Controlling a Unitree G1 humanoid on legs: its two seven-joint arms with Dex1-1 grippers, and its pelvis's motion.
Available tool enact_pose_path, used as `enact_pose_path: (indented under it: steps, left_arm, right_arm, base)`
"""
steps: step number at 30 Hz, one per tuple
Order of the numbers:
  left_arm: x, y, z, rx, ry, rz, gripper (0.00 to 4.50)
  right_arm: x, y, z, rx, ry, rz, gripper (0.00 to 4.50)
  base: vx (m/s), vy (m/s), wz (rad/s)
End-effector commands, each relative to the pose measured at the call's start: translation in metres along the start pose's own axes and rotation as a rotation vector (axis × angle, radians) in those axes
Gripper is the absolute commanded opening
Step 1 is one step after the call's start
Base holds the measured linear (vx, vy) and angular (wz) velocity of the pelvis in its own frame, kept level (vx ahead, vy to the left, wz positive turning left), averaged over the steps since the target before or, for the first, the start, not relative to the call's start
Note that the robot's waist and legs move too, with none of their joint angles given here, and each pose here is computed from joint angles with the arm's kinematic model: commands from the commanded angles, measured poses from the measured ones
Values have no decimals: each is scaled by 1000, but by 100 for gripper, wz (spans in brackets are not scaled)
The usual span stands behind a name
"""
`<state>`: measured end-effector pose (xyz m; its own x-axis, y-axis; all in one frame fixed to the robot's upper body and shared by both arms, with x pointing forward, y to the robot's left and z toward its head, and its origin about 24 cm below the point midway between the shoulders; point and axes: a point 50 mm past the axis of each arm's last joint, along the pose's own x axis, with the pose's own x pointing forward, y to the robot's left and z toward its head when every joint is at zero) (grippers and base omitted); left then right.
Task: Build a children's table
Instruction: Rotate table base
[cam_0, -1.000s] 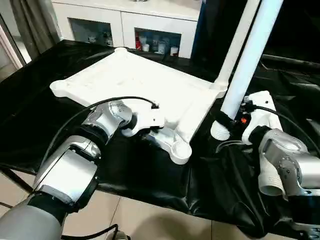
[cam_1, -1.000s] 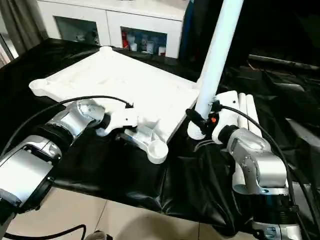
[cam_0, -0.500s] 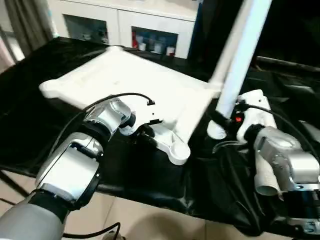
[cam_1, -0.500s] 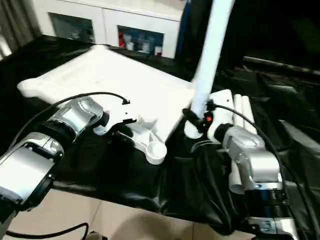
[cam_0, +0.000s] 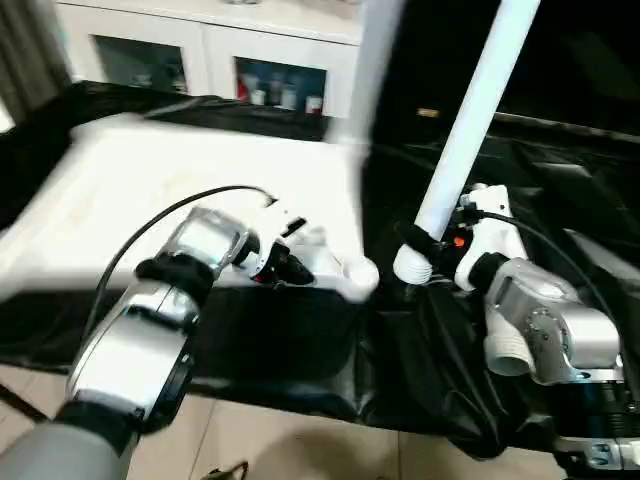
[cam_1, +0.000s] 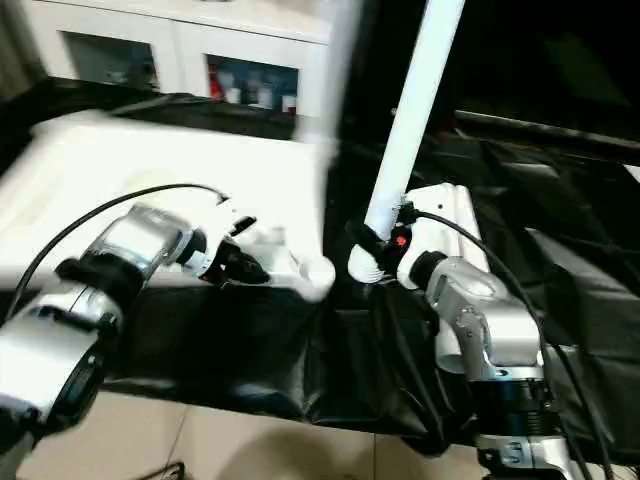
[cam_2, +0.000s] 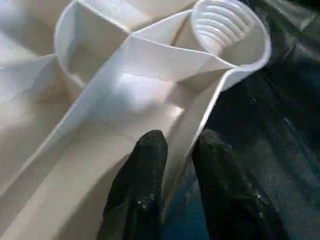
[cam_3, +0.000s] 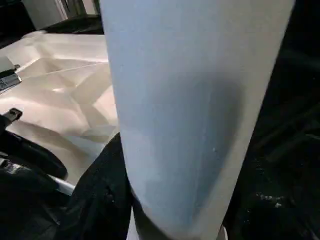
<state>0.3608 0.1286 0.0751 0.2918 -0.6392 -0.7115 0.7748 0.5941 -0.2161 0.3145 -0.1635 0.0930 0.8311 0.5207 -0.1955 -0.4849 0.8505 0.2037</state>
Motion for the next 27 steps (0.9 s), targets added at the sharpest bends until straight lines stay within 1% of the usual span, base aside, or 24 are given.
enact_pose_path:
  steps: [1, 2, 3, 4, 5, 7, 9, 11, 12, 13, 15, 16, 17, 19, 21, 25, 27]
  left_arm:
    - [6, 4, -24, -54, 54, 62, 83]
    - [6, 2, -23, -29, 38, 71, 83]
    - [7, 1, -21, 94, -2, 88, 77]
    - [7, -1, -19, 182, -27, 97, 70]
    - [7, -3, -19, 315, -44, 119, 62]
    - [6, -7, -19, 471, -55, 113, 47]
    - [5, -12, -18, 526, -83, 85, 32]
    - [2, -15, -17, 522, -100, 72, 28]
    - [1, -17, -15, 529, -114, 53, 24]
    - [-1, -19, -14, 536, -120, 45, 18]
    - [-2, -20, -13, 550, -129, 41, 7]
    - [-3, -21, -11, 556, -148, 38, 5]
    - [-3, -21, -11, 556, -148, 38, 5]
    - [-5, -20, -2, 574, -213, 43, 5]
    - [-7, -19, -2, 577, -208, 31, 5]
    - [-10, -16, -7, 574, -154, 5, 5]
    - [-11, -15, -7, 554, -157, -2, 5]
  right_arm:
    - [3, 2, 6, -3, -10, 2, 191]
    - [3, 2, 6, -5, -9, 2, 191]
    - [4, 2, 6, -5, -9, 1, 191]
    - [5, 2, 6, -4, -8, -1, 191]
    - [5, 1, 6, -15, -9, -9, 191]
    - [6, 0, 8, -33, -14, -15, 191]
    - [7, 0, 10, -64, -28, -13, 191]
    - [7, 3, 12, -121, -39, 16, 191]
    - [6, 5, 13, -162, -80, 45, 191]
    - [5, 7, 12, -191, -83, 68, 191]
    - [4, 7, 11, -189, -77, 83, 191]
    - [4, 7, 11, -167, -79, 86, 191]
    - [4, 7, 11, -167, -79, 86, 191]
    - [3, 7, 13, -123, -86, 93, 191]
    - [3, 6, 13, -118, -89, 100, 191]
    - [3, 7, 13, -108, -94, 127, 191]
    - [3, 7, 12, -107, -89, 137, 191]
  base:
    - [0, 0, 0]
    - [0, 0, 0]
    - [0, 0, 0]
    - [0, 0, 0]
    - [0, 0, 0]
    - [0, 0, 0]
    - [0, 0, 0]
    - [0, 0, 0]
    - [0, 0, 0]
    - [0, 0, 0]
    - [0, 0, 0]
    - [0, 0, 0]
    - [0, 0, 0]
    - [0, 0, 0]
    - [0, 0, 0]
    - [0, 0, 0]
    - [0, 0, 0]
